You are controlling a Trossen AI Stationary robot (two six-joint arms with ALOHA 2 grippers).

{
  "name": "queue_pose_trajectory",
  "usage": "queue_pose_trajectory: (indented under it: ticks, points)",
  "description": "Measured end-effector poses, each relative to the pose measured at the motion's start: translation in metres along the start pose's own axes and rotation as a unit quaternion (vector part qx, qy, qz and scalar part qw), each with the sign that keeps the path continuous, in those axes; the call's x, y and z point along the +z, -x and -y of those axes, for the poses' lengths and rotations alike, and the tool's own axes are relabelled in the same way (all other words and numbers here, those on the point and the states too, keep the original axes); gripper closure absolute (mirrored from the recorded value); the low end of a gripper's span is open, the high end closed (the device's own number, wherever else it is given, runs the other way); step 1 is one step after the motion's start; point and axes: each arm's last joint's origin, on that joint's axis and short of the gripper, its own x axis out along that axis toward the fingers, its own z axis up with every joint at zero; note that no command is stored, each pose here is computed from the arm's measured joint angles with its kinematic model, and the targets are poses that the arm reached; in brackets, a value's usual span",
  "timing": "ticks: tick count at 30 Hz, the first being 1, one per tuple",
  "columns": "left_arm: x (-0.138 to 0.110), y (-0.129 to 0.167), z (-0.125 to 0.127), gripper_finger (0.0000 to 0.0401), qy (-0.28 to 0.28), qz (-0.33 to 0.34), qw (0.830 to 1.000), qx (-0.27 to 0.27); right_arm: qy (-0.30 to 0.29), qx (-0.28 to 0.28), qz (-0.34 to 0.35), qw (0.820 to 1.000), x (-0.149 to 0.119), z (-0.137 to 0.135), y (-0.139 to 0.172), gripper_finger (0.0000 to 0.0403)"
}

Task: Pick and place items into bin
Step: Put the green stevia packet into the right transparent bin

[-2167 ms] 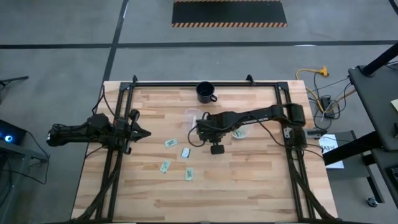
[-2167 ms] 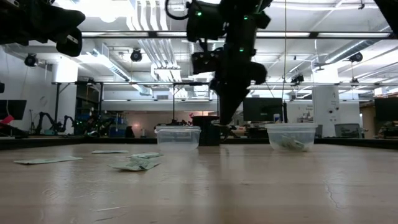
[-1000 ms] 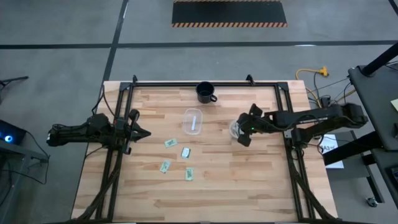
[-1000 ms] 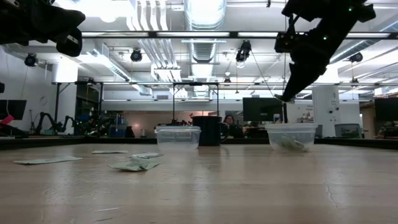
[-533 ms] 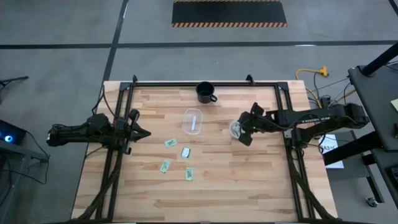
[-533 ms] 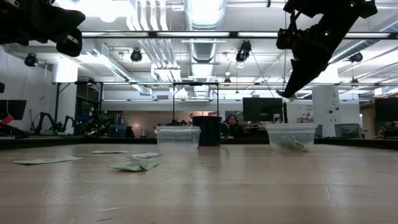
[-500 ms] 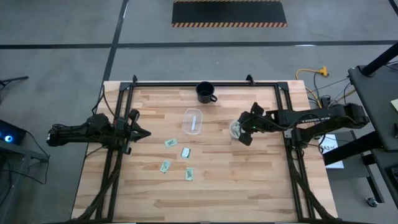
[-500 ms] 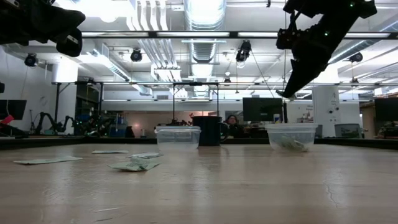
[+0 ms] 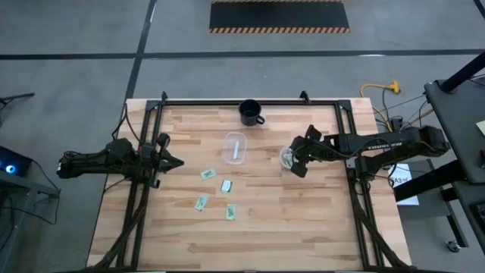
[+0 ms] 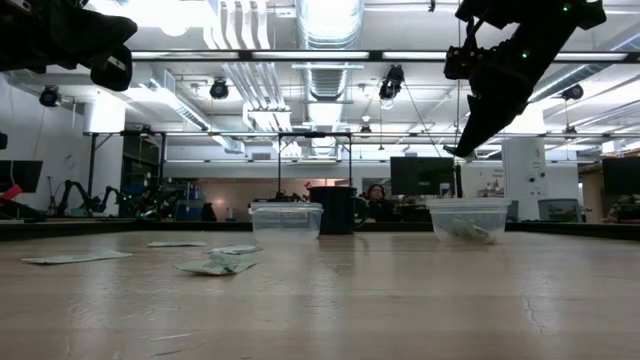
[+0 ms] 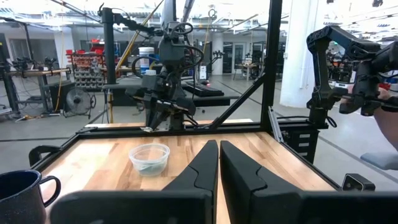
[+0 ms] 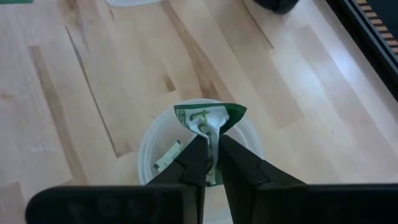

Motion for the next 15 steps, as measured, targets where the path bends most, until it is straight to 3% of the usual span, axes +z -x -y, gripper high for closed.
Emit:
queue_pose_trajectory:
  ticks: [15]
  points:
    - [0.0000, 0.0000, 0.0000, 0.0401, 0.000, 0.000, 1.000, 0.000, -0.005, -0.001, 0.001, 1.000, 0.0001, 0.0001, 0.0000, 0.0306]
